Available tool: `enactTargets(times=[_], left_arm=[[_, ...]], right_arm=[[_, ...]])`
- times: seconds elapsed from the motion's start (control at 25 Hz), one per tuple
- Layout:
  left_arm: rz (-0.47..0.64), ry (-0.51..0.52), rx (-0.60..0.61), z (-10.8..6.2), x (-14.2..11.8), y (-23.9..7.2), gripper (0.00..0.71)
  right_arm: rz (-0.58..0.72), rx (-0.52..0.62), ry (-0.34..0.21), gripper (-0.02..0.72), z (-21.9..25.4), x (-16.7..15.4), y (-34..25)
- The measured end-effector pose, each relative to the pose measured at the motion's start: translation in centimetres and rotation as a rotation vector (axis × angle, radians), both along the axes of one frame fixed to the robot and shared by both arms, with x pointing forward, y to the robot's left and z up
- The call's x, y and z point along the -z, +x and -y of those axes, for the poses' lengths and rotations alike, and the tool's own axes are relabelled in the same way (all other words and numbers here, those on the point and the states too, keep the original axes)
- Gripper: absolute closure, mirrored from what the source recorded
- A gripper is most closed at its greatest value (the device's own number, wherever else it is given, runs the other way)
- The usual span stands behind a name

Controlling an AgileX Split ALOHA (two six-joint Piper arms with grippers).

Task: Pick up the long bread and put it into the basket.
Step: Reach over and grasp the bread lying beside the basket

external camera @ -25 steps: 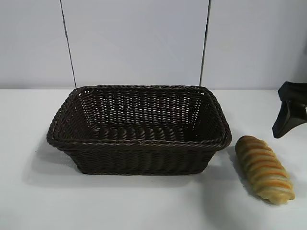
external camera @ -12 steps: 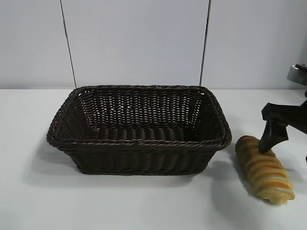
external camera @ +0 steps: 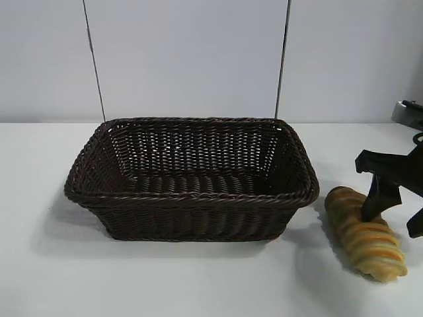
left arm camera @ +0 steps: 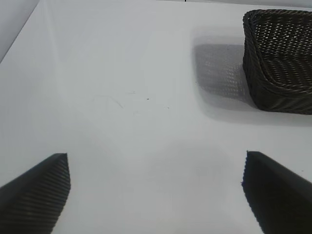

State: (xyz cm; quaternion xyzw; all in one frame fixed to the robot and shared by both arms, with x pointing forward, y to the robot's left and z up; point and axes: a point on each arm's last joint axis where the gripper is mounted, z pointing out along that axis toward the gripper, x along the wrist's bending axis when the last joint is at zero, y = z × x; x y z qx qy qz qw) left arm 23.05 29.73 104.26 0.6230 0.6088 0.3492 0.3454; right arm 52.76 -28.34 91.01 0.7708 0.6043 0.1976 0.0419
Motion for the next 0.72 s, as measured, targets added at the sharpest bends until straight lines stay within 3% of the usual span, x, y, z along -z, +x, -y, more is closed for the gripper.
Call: enactTargets(times=[0.24, 0.44, 0.72], left_arm=[[0.000, 0.000, 0.000, 0.0, 0.0, 0.0, 0.021], [0.000, 0.000, 0.000, 0.0, 0.0, 0.0, 0.021], [0.000, 0.000, 0.000, 0.0, 0.0, 0.0, 0.021]], right_arm=[[-0.001, 0.024, 0.021, 0.297, -0.1, 0.0, 0.0], [-0.005, 0.031, 0.030, 0.227, -0.1, 0.0, 0.0], [0.000, 0.009, 0.041, 0.218, -1.1, -0.1, 0.0]])
